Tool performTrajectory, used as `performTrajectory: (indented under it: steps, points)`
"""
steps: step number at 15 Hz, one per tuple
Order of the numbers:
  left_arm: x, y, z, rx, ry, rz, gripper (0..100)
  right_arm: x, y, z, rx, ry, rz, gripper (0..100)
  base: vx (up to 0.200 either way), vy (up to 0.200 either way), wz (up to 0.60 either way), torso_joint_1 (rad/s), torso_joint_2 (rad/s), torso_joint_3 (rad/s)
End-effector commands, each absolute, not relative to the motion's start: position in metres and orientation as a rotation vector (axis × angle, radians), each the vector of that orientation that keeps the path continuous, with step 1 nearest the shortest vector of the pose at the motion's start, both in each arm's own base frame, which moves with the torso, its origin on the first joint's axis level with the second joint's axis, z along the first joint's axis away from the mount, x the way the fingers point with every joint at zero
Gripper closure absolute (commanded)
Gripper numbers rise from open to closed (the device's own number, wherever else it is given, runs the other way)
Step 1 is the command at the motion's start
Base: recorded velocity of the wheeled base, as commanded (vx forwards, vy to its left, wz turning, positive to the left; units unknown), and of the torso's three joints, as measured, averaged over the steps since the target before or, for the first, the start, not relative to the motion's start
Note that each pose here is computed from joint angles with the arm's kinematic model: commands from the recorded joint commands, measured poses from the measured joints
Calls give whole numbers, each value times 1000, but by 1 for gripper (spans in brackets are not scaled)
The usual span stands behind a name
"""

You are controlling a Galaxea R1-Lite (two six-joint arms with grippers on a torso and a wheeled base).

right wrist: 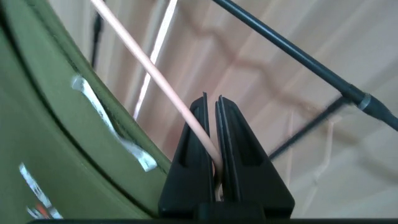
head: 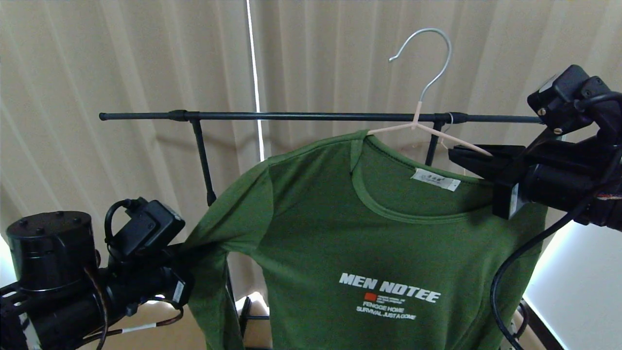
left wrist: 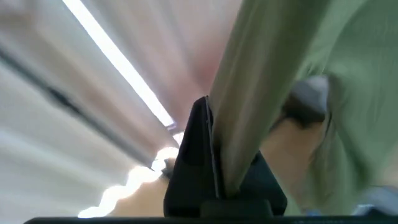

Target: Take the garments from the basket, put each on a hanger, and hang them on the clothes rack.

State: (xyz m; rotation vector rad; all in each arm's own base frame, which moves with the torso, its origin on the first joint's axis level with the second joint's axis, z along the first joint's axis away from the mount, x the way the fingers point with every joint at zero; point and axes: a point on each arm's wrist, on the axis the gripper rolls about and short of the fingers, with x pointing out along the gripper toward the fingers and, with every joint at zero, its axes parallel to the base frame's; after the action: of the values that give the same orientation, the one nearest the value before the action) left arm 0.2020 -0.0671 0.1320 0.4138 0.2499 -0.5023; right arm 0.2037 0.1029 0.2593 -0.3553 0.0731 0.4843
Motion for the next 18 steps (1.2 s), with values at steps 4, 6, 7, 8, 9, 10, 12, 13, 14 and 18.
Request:
performTrajectory:
  steps: [4, 6, 7, 8, 9, 10, 12, 13, 14, 18]
  points:
    - [195, -51, 131, 413, 263, -440, 100, 208, 96, 257, -357, 92, 450, 100, 0, 0, 0, 0, 0, 0]
    - [193, -52, 129, 417, 270, -444, 0, 208, 96, 257, -358, 93, 450, 100, 0, 0, 0, 0, 0, 0]
    - [193, -52, 130, 418, 262, -445, 0, 208, 96, 257, -358, 93, 450, 100, 0, 0, 0, 0, 0, 0]
    - [192, -53, 133, 418, 248, -450, 0, 208, 96, 257, -358, 95, 449, 100, 0, 0, 0, 0, 0, 0]
    - [190, -53, 135, 417, 235, -457, 0, 208, 95, 257, -360, 97, 445, 100, 0, 0, 0, 0, 0, 0]
    - [184, -52, 136, 415, 228, -465, 0, 209, 93, 255, -362, 106, 429, 100, 0, 0, 0, 0, 0, 0]
    - [171, -49, 147, 408, 160, -456, 0, 208, 88, 246, -376, 160, 372, 100, 0, 0, 0, 0, 0, 0]
    - [162, -47, 160, 389, 95, -445, 0, 206, 86, 240, -384, 188, 359, 100, 0, 0, 0, 0, 0, 0]
    - [154, -44, 171, 369, 43, -423, 0, 205, 84, 236, -388, 203, 340, 100, 0, 0, 0, 0, 0, 0]
    - [107, -32, 186, 268, 9, -408, 0, 202, 79, 220, -404, 262, 295, 100, 0, 0, 0, 0, 0, 0]
